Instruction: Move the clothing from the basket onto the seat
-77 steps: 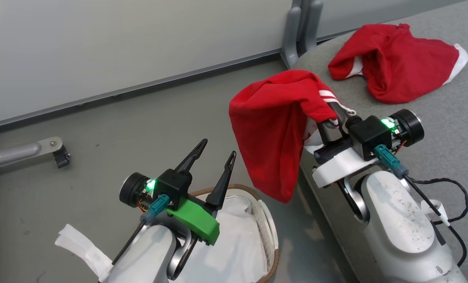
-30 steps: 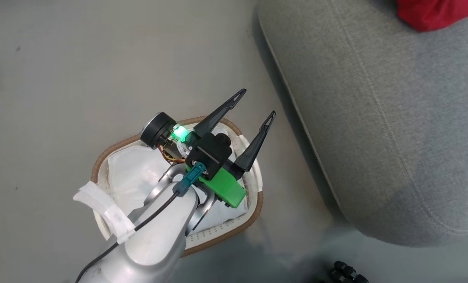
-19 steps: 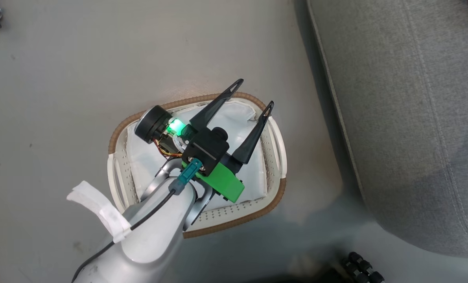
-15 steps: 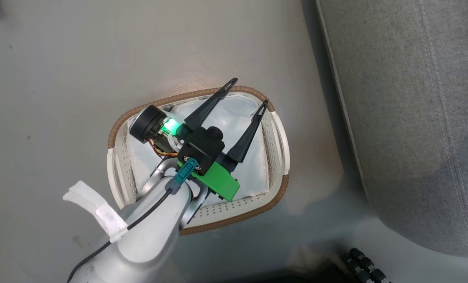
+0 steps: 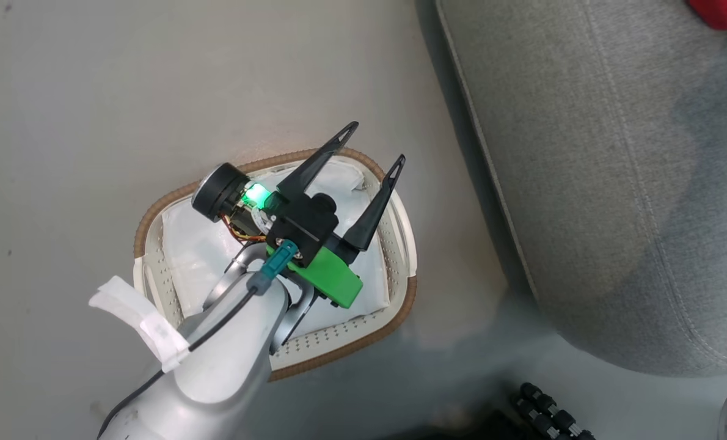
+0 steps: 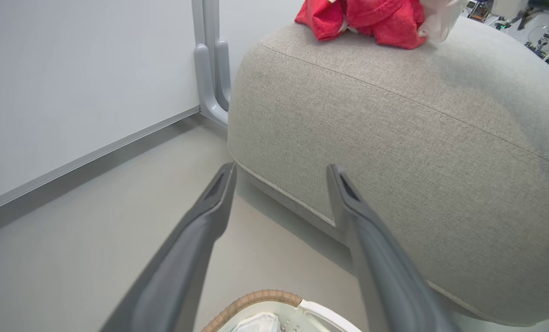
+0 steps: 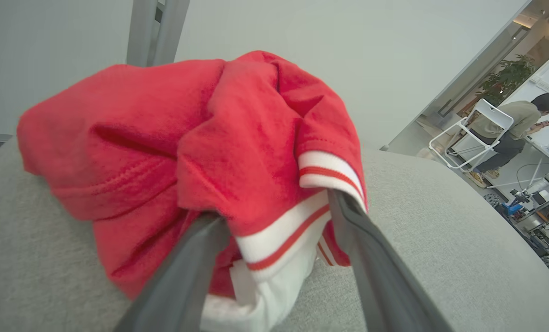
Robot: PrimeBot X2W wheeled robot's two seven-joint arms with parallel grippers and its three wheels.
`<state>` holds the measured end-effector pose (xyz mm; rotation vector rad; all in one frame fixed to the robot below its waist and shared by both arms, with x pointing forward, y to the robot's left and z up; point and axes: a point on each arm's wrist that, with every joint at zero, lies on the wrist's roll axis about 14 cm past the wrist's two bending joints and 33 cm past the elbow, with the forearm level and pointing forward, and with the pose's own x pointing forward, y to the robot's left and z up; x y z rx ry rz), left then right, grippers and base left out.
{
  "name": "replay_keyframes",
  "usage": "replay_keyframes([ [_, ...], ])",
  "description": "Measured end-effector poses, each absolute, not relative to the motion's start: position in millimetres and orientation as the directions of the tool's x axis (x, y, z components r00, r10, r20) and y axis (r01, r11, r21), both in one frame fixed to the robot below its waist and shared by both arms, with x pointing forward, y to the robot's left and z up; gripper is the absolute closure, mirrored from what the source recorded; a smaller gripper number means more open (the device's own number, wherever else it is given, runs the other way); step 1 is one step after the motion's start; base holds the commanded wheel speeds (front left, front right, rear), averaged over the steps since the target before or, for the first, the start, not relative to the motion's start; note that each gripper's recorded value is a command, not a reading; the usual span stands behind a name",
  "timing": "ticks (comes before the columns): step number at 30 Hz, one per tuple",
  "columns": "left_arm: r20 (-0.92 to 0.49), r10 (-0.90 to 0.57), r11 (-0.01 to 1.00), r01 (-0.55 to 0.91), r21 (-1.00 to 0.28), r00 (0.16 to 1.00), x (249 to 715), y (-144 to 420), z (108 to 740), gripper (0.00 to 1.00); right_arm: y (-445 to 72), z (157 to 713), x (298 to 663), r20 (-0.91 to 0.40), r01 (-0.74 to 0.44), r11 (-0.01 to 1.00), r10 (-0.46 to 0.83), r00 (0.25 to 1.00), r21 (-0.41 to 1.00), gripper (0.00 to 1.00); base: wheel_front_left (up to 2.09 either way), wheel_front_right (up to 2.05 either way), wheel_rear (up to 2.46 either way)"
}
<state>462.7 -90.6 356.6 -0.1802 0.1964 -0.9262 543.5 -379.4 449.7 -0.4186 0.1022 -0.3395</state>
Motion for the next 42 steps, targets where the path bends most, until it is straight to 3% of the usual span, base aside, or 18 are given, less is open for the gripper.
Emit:
replay_keyframes([
  [12,-0.012,-0.707,0.683,0.68,-0.267,0.707,482.6,-76.1,409.6,0.0,-350.5,472.9,506.6,-0.005,0.275,0.893,-0.296,0.955,-0.357,0.0,0.0,0.0,0.0],
  [20,0.019,-0.627,0.749,0.609,-0.261,0.779,484.3,-52.6,442.3,0.0,-316.3,516.0,501.4,0.094,0.222,0.923,-0.202,0.975,-0.313,0.0,0.0,0.0,0.0],
  [33,0.035,-0.314,0.915,0.313,-0.256,0.949,475.9,60.1,476.6,0.0,-226.0,558.1,504.1,0.195,0.042,0.985,-0.008,0.981,-0.168,0.0,0.0,0.0,0.0],
  [42,-0.003,-0.107,0.963,0.103,-0.249,0.994,433.5,137.2,473.3,0.0,-169.9,545.6,479.5,0.17,-0.104,0.994,0.106,0.98,-0.023,0.0,0.0,0.0,0.0],
])
